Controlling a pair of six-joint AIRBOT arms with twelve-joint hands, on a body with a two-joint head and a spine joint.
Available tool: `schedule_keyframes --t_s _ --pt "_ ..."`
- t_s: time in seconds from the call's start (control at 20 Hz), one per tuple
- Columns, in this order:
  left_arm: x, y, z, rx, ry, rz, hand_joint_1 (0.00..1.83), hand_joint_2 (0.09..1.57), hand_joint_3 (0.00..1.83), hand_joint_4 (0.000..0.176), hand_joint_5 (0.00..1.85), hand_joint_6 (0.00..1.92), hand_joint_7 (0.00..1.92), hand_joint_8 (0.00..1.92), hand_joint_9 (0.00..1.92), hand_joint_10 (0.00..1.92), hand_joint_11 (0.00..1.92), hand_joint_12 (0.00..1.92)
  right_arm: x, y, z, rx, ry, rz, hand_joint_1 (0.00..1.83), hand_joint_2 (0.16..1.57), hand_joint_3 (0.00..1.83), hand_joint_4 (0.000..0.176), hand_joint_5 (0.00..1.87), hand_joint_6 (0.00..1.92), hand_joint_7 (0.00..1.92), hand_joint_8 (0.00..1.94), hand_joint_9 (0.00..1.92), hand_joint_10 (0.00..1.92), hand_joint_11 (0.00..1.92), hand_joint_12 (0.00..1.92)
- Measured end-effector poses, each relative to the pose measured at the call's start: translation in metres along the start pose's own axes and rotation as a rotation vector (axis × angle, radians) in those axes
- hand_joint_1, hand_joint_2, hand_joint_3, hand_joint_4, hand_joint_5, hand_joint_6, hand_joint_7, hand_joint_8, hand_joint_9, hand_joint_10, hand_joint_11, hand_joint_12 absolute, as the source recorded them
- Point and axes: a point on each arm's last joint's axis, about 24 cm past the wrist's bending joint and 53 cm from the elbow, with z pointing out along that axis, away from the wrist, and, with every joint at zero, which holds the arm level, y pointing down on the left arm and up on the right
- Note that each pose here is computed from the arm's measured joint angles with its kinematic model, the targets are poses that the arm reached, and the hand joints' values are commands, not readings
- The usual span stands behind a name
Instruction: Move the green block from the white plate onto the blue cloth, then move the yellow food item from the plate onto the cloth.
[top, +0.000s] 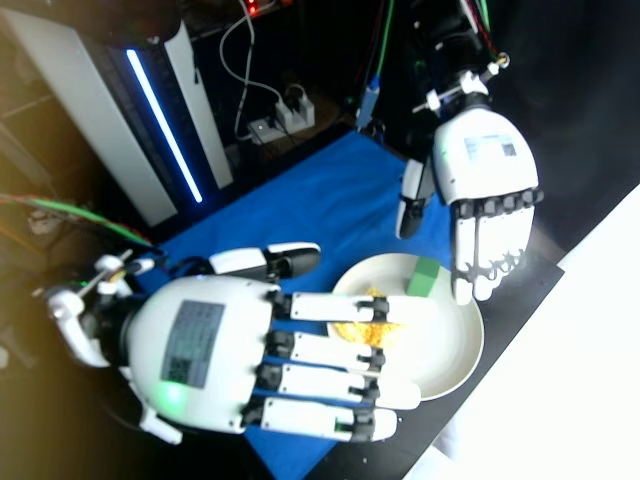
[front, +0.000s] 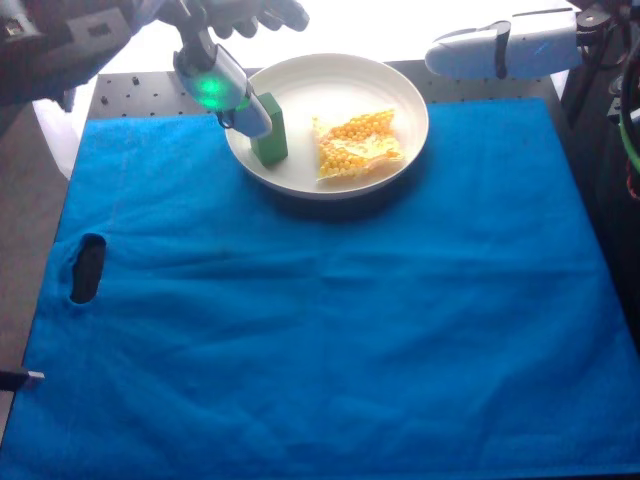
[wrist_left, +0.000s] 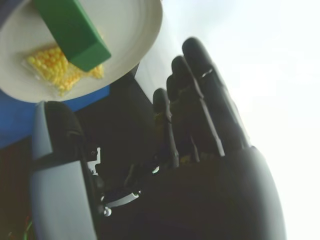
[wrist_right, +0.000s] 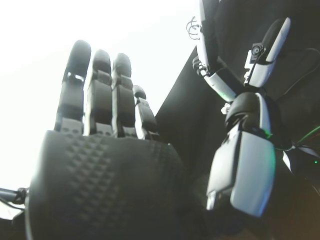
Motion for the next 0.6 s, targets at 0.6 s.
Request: schedule_keyframes --t_s 0.6 --pt "0.027 0.006 0.005 -0.025 0.055 0.007 0.84 0.82 0.0 0.0 0.49 0.01 0.53 0.0 0.62 0.0 0.62 0.5 0.001 0.001 0.001 -0.003 0.001 0.002 0.47 0.91 0.0 0.127 0.0 0.0 0.31 0.0 0.22 0.0 0.0 0.83"
